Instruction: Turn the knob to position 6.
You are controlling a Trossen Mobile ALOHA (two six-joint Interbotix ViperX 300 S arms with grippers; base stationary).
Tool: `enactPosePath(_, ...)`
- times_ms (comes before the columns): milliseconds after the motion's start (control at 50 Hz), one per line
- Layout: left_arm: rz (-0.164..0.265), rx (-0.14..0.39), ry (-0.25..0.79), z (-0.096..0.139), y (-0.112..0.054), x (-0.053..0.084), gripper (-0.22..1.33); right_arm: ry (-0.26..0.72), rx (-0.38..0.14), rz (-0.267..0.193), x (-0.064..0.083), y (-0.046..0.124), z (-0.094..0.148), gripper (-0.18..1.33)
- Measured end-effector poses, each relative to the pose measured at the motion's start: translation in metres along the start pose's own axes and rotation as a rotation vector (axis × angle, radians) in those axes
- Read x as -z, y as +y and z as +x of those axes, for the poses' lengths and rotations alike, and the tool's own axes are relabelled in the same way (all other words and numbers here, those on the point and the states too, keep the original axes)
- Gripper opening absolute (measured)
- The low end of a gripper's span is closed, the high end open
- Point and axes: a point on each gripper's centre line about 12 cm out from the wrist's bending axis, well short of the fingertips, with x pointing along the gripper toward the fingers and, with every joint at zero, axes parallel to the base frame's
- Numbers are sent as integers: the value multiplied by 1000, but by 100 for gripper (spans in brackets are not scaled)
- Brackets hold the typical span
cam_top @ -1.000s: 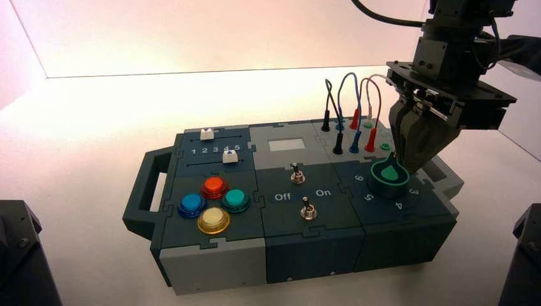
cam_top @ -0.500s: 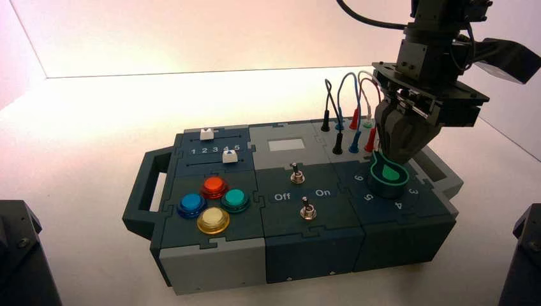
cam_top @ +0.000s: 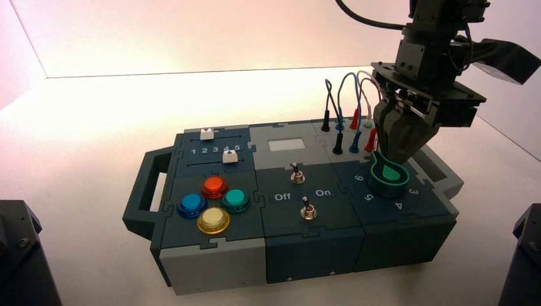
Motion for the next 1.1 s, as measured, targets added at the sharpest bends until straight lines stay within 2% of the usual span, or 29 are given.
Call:
enactPosePath(160,1,-2,1,0,1,1,-16,-1,-2,1,0,0,0,-14)
enactPosePath(440,-25,-11,-1,-3,16,8,-16,2,-9,1,0,1,0,-14)
enactPosePath(660,-21,-10,2,-2,14,8,-17,2,-12,3,0,1,0,-14)
enactPosePath(1100,-17,-13,-3,-14,9,20,-16,4,-20,3,-2,3,3,-14)
